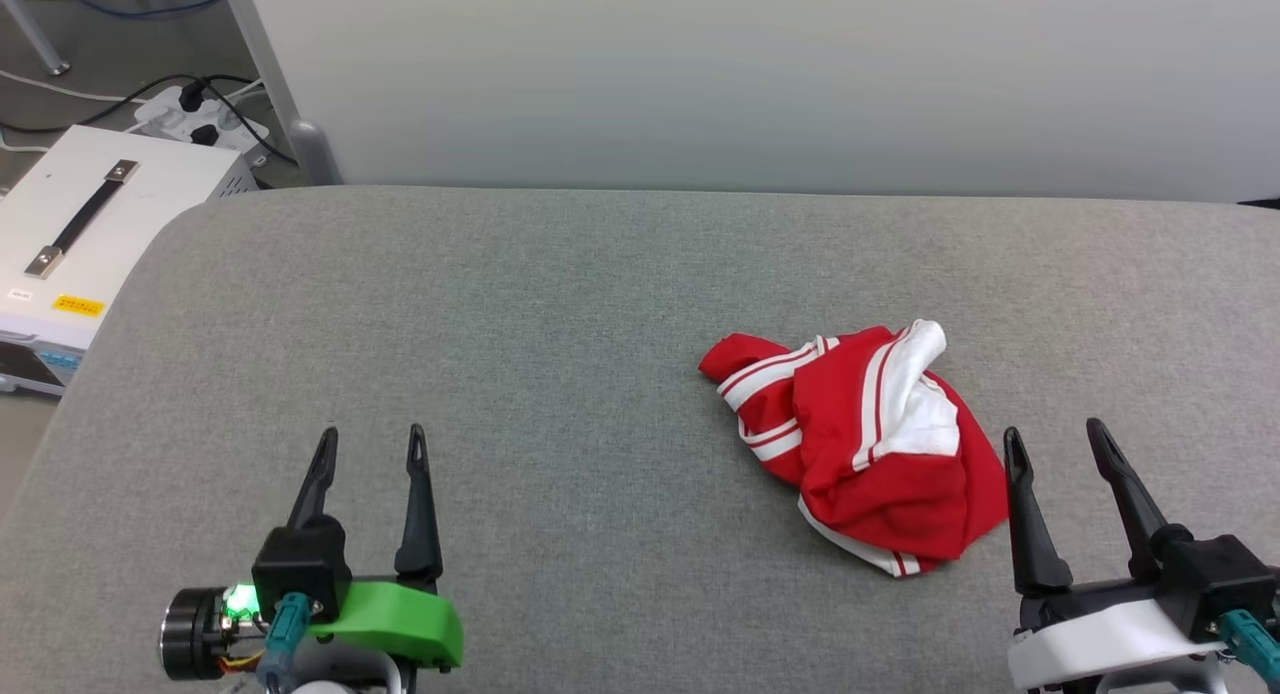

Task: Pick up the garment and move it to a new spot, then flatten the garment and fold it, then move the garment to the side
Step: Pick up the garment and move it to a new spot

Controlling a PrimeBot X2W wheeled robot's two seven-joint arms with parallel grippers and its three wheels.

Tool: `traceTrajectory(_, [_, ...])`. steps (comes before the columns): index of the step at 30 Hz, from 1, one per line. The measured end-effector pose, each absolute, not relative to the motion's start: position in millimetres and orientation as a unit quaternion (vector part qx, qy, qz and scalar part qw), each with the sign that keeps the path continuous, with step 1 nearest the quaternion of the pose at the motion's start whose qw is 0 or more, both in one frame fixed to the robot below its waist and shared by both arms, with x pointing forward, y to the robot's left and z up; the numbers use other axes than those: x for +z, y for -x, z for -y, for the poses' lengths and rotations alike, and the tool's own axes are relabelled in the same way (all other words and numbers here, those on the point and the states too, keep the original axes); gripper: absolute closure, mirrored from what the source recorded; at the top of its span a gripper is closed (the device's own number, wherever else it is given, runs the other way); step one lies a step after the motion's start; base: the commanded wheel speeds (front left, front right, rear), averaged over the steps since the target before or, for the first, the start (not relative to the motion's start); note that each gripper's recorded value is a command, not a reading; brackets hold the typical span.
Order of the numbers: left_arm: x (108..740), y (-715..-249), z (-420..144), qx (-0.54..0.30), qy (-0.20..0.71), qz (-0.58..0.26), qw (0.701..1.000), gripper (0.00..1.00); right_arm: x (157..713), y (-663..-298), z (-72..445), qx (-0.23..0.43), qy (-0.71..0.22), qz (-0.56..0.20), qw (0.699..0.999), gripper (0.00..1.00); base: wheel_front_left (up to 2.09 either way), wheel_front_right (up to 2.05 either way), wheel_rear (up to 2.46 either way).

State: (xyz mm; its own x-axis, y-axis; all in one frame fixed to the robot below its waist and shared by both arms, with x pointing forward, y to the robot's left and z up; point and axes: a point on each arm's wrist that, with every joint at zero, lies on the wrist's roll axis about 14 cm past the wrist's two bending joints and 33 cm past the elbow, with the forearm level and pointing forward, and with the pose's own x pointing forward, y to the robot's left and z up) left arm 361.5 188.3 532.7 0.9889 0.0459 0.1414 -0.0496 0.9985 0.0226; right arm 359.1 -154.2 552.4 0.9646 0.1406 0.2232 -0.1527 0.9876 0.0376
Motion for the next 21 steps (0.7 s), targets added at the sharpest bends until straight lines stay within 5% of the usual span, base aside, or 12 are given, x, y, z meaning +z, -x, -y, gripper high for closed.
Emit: traceTrajectory(21, [518,-345,-184,0.014,-0.011,0.057,0.998,0.00,523,-344,151,0.077,-0.042,0.065,0.994,0.00,0.00,0.00,0.00])
